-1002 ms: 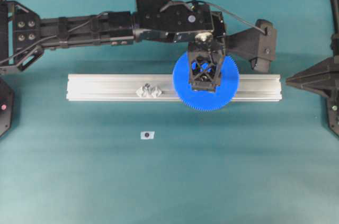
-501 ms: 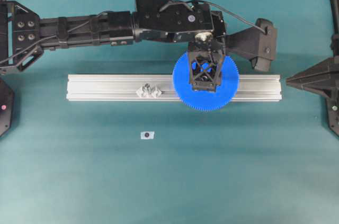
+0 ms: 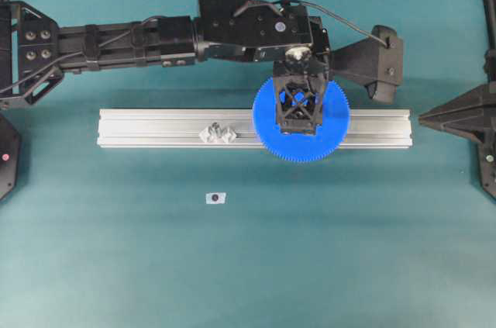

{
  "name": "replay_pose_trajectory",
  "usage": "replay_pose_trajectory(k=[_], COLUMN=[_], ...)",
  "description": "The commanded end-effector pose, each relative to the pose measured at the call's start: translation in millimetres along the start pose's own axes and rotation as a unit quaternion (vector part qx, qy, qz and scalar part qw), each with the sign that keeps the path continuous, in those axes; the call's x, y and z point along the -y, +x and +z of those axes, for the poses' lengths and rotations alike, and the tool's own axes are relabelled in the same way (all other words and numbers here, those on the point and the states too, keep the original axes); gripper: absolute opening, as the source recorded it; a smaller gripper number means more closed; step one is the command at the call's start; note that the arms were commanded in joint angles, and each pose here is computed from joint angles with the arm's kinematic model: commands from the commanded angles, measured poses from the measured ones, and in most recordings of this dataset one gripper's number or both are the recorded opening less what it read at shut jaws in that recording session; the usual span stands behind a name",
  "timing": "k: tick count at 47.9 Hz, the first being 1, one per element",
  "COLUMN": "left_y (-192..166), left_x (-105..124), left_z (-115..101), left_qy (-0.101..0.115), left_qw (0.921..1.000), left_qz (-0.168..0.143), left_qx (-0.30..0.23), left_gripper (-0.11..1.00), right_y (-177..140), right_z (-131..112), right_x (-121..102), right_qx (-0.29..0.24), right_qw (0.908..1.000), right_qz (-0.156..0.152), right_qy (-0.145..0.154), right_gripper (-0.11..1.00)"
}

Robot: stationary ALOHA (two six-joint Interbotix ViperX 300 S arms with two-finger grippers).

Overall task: Insert the large gear onto the shaft.
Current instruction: 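Lower the blue gear down onto the right shaft, then open the left gripper and raise it off the gear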

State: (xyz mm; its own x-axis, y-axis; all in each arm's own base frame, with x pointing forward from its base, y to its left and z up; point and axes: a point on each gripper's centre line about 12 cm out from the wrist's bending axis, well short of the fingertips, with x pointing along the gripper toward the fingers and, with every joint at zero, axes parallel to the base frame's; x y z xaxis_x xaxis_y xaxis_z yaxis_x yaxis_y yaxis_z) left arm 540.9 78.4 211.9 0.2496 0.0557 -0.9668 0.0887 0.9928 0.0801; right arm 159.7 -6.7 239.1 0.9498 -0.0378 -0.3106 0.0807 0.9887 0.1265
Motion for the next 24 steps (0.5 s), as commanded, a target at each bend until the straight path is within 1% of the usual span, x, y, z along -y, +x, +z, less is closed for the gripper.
replay_pose_trajectory(k=[1,24], left_y=[-37.0,-61.5], left_x=[-0.9,1.9], left_z=[7.0,17.8], left_qy=[0.0,0.003], left_qw=[0.9992,0.998], left_qz=[0.01,0.014], left_qx=[0.038,0.062], left_gripper=[0.89,0.88], right_y=[0.6,0.6], right_z=[3.6,1.9], right_x=[-0.2,0.1], right_qx=[0.004,0.002], right_qw=[1.0,1.0], right_qz=[0.0,-0.001], right_qy=[0.005,0.005], right_gripper=[0.02,0.02])
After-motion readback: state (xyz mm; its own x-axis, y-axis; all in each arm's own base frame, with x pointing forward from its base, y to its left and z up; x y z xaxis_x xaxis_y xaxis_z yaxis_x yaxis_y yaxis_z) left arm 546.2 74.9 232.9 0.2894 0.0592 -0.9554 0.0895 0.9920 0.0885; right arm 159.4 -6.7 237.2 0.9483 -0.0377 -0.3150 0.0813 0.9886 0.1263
